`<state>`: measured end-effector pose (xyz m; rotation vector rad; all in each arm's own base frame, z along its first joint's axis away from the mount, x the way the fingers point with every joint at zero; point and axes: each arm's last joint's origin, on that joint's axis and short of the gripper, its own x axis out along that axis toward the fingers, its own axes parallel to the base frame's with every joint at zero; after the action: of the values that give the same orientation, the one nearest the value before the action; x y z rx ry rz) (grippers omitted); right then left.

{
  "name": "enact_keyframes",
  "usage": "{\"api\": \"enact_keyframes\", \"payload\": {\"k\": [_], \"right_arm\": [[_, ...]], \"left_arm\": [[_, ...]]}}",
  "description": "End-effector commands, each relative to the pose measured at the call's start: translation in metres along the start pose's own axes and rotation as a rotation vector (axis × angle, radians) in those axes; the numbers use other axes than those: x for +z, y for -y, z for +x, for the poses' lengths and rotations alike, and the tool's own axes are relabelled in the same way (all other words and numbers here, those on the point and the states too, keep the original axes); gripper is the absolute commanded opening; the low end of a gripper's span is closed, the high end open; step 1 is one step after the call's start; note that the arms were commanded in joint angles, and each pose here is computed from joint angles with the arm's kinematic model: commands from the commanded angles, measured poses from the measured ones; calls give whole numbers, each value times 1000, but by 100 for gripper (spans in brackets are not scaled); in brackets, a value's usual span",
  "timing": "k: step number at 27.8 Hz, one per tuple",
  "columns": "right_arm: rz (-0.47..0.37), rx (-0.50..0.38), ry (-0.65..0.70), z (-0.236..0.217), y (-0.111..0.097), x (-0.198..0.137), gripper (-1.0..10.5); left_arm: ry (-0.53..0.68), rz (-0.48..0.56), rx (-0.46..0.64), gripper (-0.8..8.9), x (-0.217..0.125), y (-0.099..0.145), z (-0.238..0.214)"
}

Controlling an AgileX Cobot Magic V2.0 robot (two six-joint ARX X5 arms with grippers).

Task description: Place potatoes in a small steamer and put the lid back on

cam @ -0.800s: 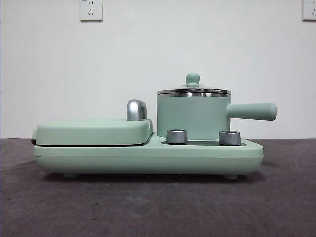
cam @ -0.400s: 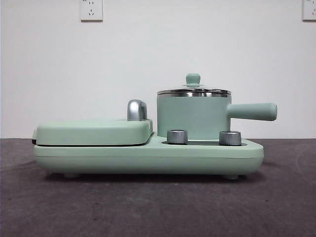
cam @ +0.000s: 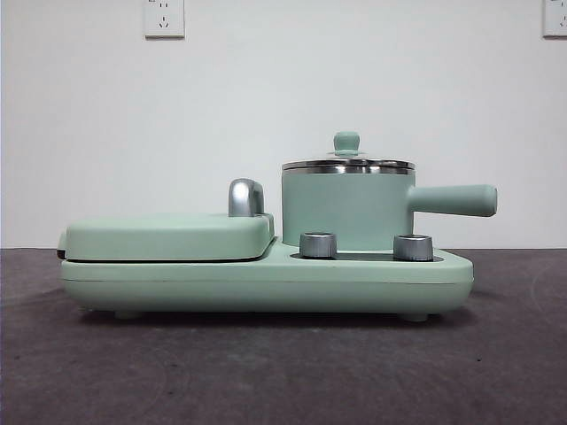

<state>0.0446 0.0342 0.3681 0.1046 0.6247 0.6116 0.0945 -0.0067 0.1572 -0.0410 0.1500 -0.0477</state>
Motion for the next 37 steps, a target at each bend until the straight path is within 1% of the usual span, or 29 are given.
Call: {"api": "enact_keyframes", "payload": {"k": [1,3,5,8,10,13,16,19,22,24,26,30,33,36,37], "right_arm": [[-3,-6,23,0,1,1,13],[23,-41,50,9,5,-1,13],[56,-71,122,22,15,-5,14],[92,-82,266,44,34,-22,13],[104,-146,372,55,50,-41,13],[129,-274,464,73,72,-73,13],[165,-385,476,87,87,-103,13],[195,-495,470,101,98,-127,13],[216,-572,463,109,105,-141,13],[224,-599,455,114,109,-147,13],[213,-605,439,120,112,-152,13],[126,-614,457,121,113,-150,13],[88,-621,446,121,113,-150,14],[32,-633,430,121,113,-150,14],[28,-633,432,121,113,-150,13]], "left_arm": [[-5,-9,3,6,-5,0,2],[-5,-9,3,6,-5,0,2],[-5,-9,3,6,-5,0,2],[-5,-9,3,6,-5,0,2],[-4,-9,3,6,-5,0,2],[-4,-9,3,6,-5,0,2],[-4,-9,3,6,-5,0,2],[-4,-9,3,6,-5,0,2],[-4,-9,3,6,-5,0,2],[-4,-9,3,6,-5,0,2],[-4,-8,3,6,-5,0,2],[-4,-9,3,5,-5,0,2],[-4,-9,3,6,-5,0,2],[-4,-8,3,6,-5,0,2],[-4,-9,3,6,-5,0,2]]}}
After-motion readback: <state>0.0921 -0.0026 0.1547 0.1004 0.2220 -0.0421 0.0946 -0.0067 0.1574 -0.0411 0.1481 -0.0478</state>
